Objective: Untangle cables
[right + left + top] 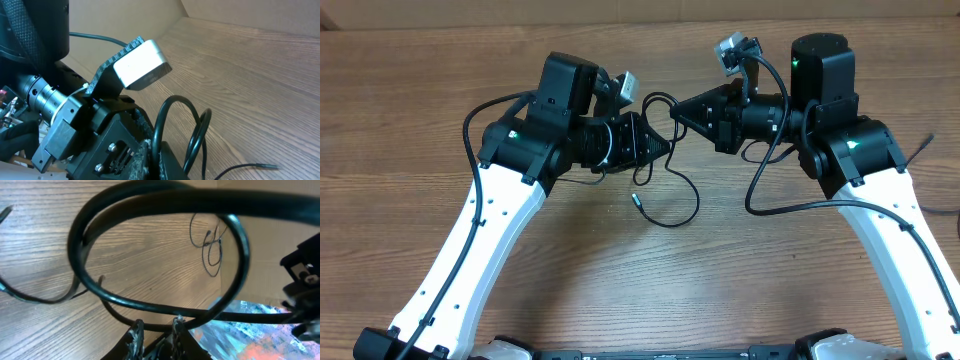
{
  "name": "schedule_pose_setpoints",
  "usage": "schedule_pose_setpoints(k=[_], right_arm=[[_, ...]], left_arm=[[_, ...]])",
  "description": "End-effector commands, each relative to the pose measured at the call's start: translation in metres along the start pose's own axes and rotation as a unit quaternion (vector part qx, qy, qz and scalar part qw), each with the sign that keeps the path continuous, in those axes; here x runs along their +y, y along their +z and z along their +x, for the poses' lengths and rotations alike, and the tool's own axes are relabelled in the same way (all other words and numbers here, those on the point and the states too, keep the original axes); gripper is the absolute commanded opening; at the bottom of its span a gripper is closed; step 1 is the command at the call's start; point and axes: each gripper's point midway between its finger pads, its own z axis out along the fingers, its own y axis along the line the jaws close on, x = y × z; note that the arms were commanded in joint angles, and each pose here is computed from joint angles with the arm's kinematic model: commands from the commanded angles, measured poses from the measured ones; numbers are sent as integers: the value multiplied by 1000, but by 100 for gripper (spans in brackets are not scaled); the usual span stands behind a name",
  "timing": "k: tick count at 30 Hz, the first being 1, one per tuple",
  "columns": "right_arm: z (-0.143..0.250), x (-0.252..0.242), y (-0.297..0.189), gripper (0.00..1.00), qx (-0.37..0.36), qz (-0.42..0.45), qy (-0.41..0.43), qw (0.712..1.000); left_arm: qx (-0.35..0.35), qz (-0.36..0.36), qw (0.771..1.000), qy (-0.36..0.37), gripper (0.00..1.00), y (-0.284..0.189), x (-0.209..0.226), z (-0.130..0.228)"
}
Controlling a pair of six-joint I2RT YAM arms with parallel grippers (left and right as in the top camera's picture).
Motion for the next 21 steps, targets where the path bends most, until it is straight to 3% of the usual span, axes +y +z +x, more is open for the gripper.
schedule_pose_setpoints(k=[1,21], right_arm=[[-9,11,-7,4,-14,-3,-22,1000],[-31,18,-8,4,-51,-21,20,998]], left_arm=[[-2,16,999,32,21,-3,-9,-2],[8,30,994,101,22,8,-28,10]])
